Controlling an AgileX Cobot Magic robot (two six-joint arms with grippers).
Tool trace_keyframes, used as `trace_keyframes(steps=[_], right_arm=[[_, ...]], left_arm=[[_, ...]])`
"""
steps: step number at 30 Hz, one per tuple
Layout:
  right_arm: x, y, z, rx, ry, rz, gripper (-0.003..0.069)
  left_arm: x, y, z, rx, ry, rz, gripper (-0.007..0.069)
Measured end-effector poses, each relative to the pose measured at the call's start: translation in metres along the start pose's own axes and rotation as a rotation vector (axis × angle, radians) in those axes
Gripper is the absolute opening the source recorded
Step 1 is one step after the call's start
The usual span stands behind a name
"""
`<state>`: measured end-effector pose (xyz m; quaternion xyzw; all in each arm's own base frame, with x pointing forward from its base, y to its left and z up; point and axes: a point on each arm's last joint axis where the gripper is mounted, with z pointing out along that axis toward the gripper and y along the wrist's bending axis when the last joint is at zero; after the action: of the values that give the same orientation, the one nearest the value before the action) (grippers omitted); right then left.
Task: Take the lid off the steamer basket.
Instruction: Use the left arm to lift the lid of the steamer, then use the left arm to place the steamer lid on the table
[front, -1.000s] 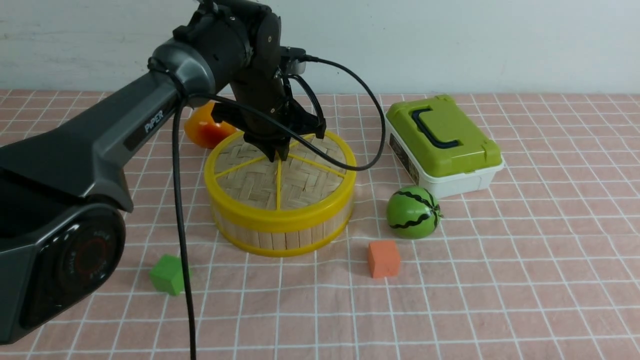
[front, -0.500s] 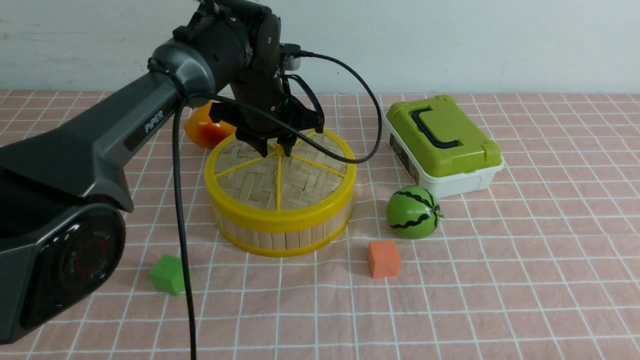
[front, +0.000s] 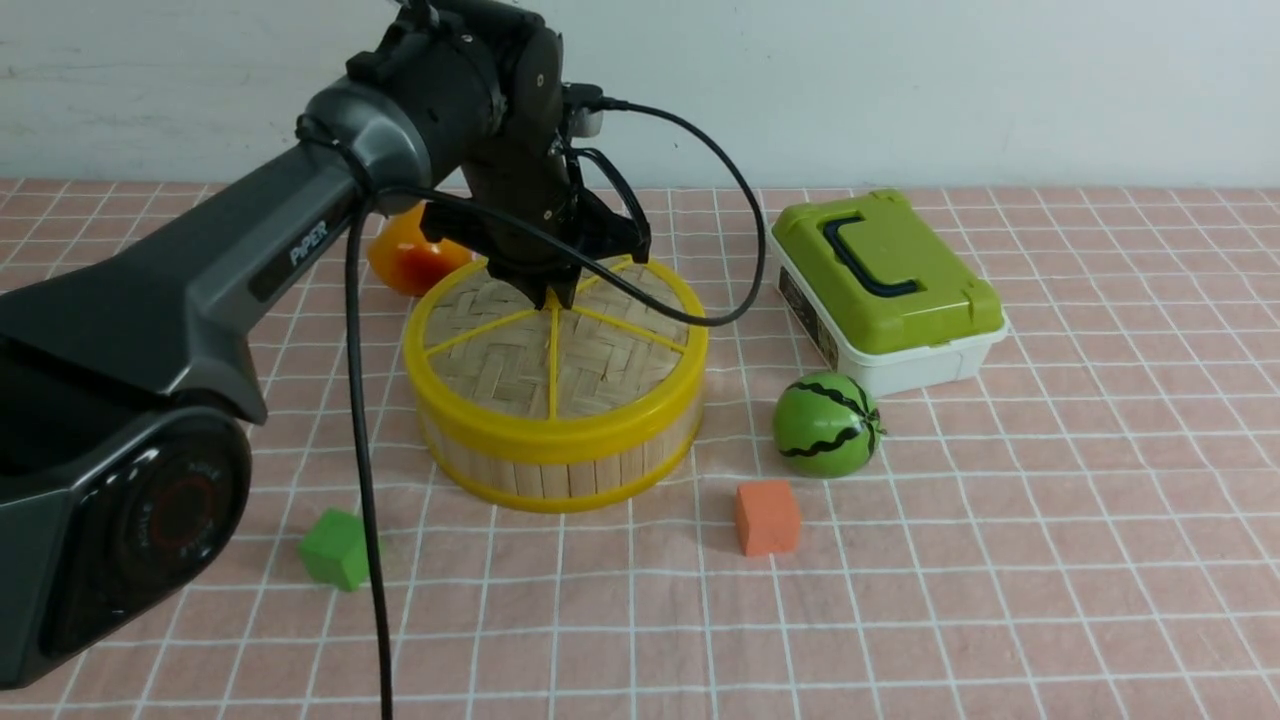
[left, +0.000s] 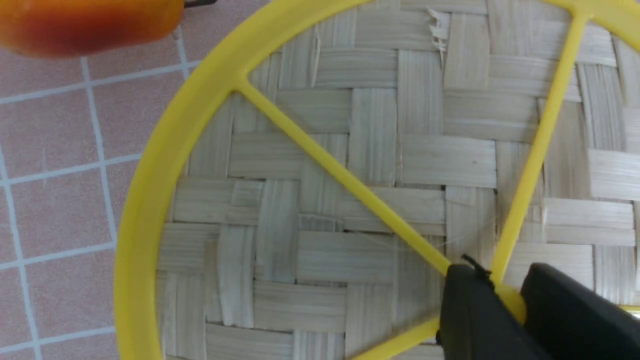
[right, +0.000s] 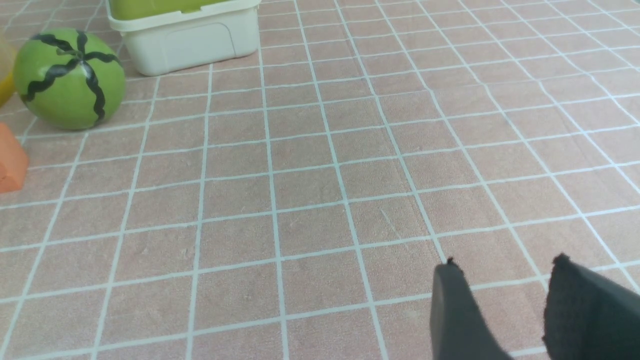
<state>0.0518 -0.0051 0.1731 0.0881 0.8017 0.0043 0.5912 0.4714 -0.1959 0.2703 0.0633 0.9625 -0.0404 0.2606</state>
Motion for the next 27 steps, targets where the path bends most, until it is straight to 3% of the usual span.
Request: trace_keyframes(steps=[5,9,10,11,15,17,18,22,27], right_arm=[[0.0,0.0,0.0,0.0,0.0,0.0,0.0242],[0.0,0.0,0.0,0.0,0.0,0.0,0.0242],[0.0,0.0,0.0,0.0,0.0,0.0,0.0242],[0.0,0.0,0.0,0.0,0.0,0.0,0.0242],[0.0,0.0,0.0,0.0,0.0,0.0,0.0242],[0.0,0.0,0.0,0.0,0.0,0.0,0.0242],[0.0,0.0,0.0,0.0,0.0,0.0,0.0242],[0.0,0.0,0.0,0.0,0.0,0.0,0.0242],[0.0,0.0,0.0,0.0,0.0,0.0,0.0242]], left_arm=[[-0.011,0.002,-0.04,0.014,-0.084,0.01,0.0103],[-0.023,0.015,-0.102,-0.052,-0.239,0.04,0.0103],[-0.026,0.018,-0.118,-0.085,-0.281,0.049,0.0103],[-0.03,0.034,-0.148,-0.181,-0.354,0.065,0.0103],[-0.031,0.075,-0.182,-0.293,-0.39,0.003,0.0103],[-0.03,0.11,-0.181,-0.328,-0.346,-0.073,0.0103],[-0.03,0.109,-0.18,-0.324,-0.341,-0.074,0.0103],[-0.015,0.172,-0.138,-0.311,-0.19,-0.211,0.0103],[0.012,0.187,-0.07,-0.294,-0.101,-0.203,0.0103]])
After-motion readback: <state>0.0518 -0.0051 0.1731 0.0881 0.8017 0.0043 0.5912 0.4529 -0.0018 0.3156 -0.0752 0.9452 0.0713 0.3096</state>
